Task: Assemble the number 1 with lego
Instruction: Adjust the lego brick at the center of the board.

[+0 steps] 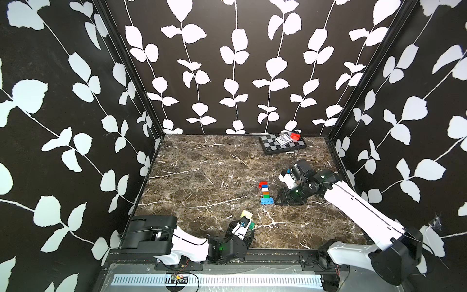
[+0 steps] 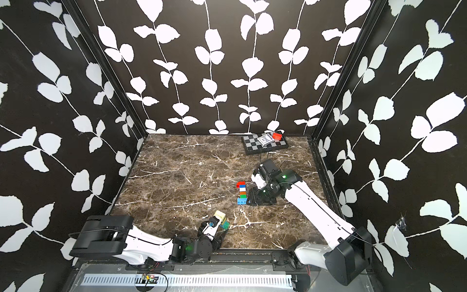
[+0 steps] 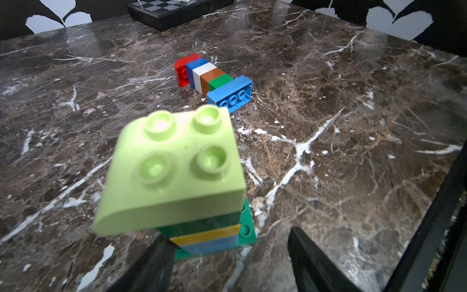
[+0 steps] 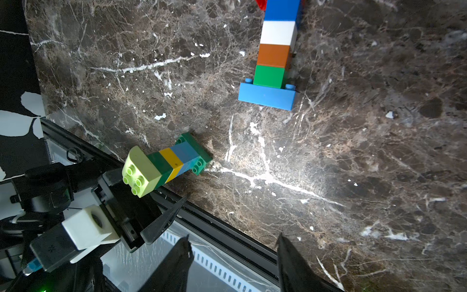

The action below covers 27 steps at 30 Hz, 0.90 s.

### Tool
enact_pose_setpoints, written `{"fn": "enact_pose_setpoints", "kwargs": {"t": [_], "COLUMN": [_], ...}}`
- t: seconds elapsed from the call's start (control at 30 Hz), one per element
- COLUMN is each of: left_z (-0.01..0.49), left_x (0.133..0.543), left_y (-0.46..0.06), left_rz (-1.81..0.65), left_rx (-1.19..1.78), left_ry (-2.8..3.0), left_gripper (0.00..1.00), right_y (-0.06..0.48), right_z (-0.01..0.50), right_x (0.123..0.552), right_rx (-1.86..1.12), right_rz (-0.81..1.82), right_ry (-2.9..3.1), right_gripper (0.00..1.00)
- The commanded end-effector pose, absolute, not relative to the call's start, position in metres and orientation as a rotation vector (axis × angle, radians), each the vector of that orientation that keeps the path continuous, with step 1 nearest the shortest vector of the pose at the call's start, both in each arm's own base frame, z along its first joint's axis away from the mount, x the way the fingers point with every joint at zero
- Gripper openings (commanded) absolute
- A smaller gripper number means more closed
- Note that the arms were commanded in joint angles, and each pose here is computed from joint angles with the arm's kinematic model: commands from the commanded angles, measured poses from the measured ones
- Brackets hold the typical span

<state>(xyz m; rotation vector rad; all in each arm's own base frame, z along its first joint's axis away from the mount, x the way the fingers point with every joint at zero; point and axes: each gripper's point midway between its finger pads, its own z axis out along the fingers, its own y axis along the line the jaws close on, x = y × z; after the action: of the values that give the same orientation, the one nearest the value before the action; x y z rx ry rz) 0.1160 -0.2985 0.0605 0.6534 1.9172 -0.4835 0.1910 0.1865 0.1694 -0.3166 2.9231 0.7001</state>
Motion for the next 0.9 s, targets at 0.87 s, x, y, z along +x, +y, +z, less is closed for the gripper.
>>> {"fn": "enact_pose_setpoints", "kwargs": {"t": [0.87], "left_z": [0.064], "left_x": [0.136], "left_y": [-0.295], "left_rz": [-0.598], "left_rx": [0.583], "left_ry": [1.853], "left_gripper": [0.5], "right_y": [0.189], "right_z": [0.164], "right_x": [0.182], "right_rx": [-0.272], "right_rz": [0.769], "right_ry": [2.964], "right_gripper": [0.5]}}
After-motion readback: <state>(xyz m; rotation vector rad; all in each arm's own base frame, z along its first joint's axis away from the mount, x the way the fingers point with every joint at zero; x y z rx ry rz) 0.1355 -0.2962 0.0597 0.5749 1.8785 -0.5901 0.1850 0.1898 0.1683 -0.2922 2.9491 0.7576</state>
